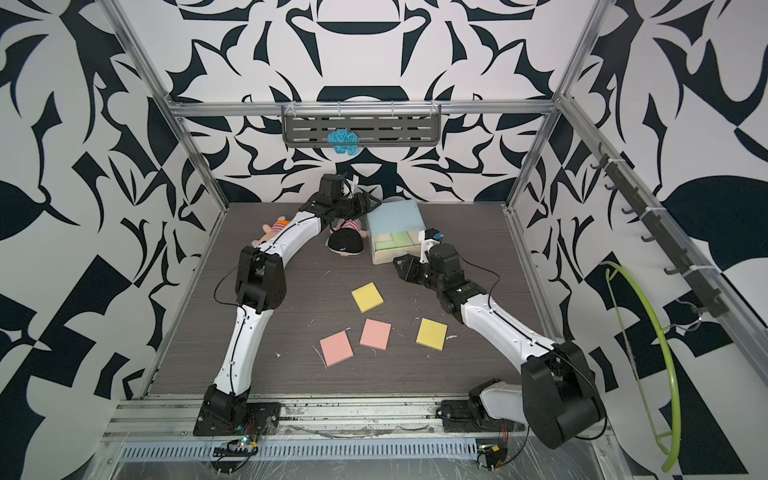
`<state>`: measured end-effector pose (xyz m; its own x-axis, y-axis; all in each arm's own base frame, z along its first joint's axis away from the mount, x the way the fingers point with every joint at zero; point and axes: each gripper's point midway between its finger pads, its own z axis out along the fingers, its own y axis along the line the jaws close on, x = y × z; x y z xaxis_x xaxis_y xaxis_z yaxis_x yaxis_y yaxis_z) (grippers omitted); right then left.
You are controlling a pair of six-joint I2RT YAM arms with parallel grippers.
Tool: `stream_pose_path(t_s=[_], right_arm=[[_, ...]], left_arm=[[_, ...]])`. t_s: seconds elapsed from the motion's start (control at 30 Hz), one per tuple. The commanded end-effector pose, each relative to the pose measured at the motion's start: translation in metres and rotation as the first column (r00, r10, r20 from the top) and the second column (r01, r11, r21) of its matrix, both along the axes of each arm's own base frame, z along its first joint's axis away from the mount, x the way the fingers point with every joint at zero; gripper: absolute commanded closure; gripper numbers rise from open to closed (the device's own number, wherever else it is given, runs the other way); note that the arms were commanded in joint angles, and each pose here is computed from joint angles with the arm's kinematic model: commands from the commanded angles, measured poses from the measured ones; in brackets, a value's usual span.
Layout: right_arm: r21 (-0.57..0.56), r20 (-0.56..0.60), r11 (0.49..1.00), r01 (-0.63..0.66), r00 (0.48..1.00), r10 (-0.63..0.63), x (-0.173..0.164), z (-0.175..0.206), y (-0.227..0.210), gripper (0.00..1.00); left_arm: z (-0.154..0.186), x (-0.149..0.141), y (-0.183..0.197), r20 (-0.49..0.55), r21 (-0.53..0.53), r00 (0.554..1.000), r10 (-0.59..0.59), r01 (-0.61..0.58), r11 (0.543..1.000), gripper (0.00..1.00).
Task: Please put the sticky notes in the drawer by color
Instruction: Close the drawer in the storage box.
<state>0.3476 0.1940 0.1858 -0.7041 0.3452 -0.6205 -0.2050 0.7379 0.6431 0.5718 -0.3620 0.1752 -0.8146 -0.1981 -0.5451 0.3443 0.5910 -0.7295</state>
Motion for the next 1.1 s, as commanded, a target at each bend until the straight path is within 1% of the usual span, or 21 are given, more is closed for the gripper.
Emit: stream_pose_path(t_s=[0.0, 0.1, 0.27, 0.33, 0.4, 0.5, 0.57, 0.8, 1.07], right_arm=[[-0.032, -0.022, 0.999, 0.009, 1.000, -0.009, -0.006, -0.004, -0.005, 0.57], [-0.072, -0.033, 0.997, 0.012, 0.999, -0.014, -0.005, -0.010, -0.009, 0.57], [-0.192, -0.049, 0.981, 0.016, 0.998, -0.026, 0.007, -0.022, -0.022, 0.53], [-0.196, -0.047, 0.981, 0.000, 0.999, -0.010, 0.015, -0.024, -0.022, 0.50], [-0.183, -0.054, 0.983, -0.031, 0.998, 0.021, 0.022, -0.025, -0.019, 0.50], [-0.165, -0.031, 0.983, -0.079, 0.997, 0.075, 0.032, -0.021, -0.011, 0.57], [-0.163, 0.002, 0.982, -0.095, 0.995, 0.097, 0.038, -0.017, -0.007, 0.60], [-0.165, 0.115, 0.972, -0.170, 0.975, 0.190, 0.057, 0.002, 0.009, 0.65], [-0.199, 0.150, 0.967, -0.159, 0.970, 0.190, 0.086, 0.006, 0.014, 0.69]], left_arm=[[-0.014, -0.035, -0.015, -0.079, 0.035, 0.995, -0.069, 0.072, 0.997, 0.35], [-0.017, -0.038, -0.015, -0.085, 0.046, 0.995, -0.056, 0.060, 0.997, 0.35], [-0.020, -0.035, -0.013, -0.090, 0.070, 0.995, -0.038, 0.045, 0.997, 0.26], [-0.020, -0.034, -0.013, -0.090, 0.069, 0.995, -0.043, 0.049, 0.996, 0.25], [-0.019, -0.034, -0.014, -0.086, 0.068, 0.995, -0.049, 0.055, 0.996, 0.28], [-0.020, -0.036, -0.018, -0.081, 0.066, 0.994, -0.080, 0.085, 0.994, 0.33], [-0.022, -0.038, -0.020, -0.087, 0.062, 0.990, -0.107, 0.112, 0.992, 0.34], [-0.036, -0.042, -0.024, -0.121, 0.061, 0.982, -0.143, 0.151, 0.987, 0.34], [-0.039, -0.045, -0.027, -0.127, 0.051, 0.978, -0.168, 0.176, 0.983, 0.35]])
